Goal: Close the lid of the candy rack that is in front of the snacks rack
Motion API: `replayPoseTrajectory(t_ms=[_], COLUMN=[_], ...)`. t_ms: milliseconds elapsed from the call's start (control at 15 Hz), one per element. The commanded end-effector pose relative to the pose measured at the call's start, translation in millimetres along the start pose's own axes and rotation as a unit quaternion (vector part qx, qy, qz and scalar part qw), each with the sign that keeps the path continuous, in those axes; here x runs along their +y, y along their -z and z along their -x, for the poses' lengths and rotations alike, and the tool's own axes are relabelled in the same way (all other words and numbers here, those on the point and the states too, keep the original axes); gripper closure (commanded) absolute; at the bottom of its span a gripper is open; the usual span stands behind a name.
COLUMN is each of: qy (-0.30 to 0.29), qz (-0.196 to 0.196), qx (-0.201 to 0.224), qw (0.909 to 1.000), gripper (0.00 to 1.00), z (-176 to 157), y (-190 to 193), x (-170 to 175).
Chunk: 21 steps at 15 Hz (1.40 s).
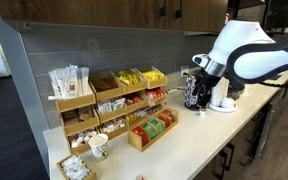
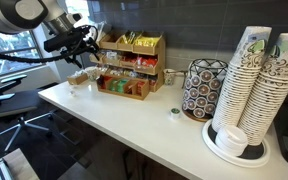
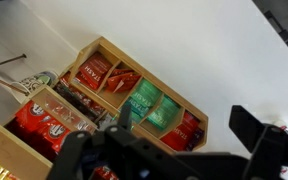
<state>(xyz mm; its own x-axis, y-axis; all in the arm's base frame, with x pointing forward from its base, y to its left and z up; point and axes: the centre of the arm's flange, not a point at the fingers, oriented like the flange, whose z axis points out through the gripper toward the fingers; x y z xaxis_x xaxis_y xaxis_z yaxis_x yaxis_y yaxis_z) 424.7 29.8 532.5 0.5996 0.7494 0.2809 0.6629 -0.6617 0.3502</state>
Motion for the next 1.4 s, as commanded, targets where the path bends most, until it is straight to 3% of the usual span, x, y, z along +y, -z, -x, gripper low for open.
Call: replayPoseTrajectory(t_ms=[0, 267, 467, 733, 1000, 1333], qy=[0.0, 0.0, -0.072, -0.166, -0.246, -0.303], qz=[0.0, 0.0, 0.002, -0.002, -0.008, -0.004], qx=[0.0, 0.0, 0.004, 0.007, 0.017, 0.035], qw=[1.0, 1.0, 0.9974, 0.986, 0.969, 0.9523], gripper=[0.0, 0.0, 0.0, 0.0, 0.0, 0.0], z=[0, 0, -16, -39, -61, -89], y=[0, 0, -14, -34, -52, -73], x=[0, 0, 3, 2, 7, 22])
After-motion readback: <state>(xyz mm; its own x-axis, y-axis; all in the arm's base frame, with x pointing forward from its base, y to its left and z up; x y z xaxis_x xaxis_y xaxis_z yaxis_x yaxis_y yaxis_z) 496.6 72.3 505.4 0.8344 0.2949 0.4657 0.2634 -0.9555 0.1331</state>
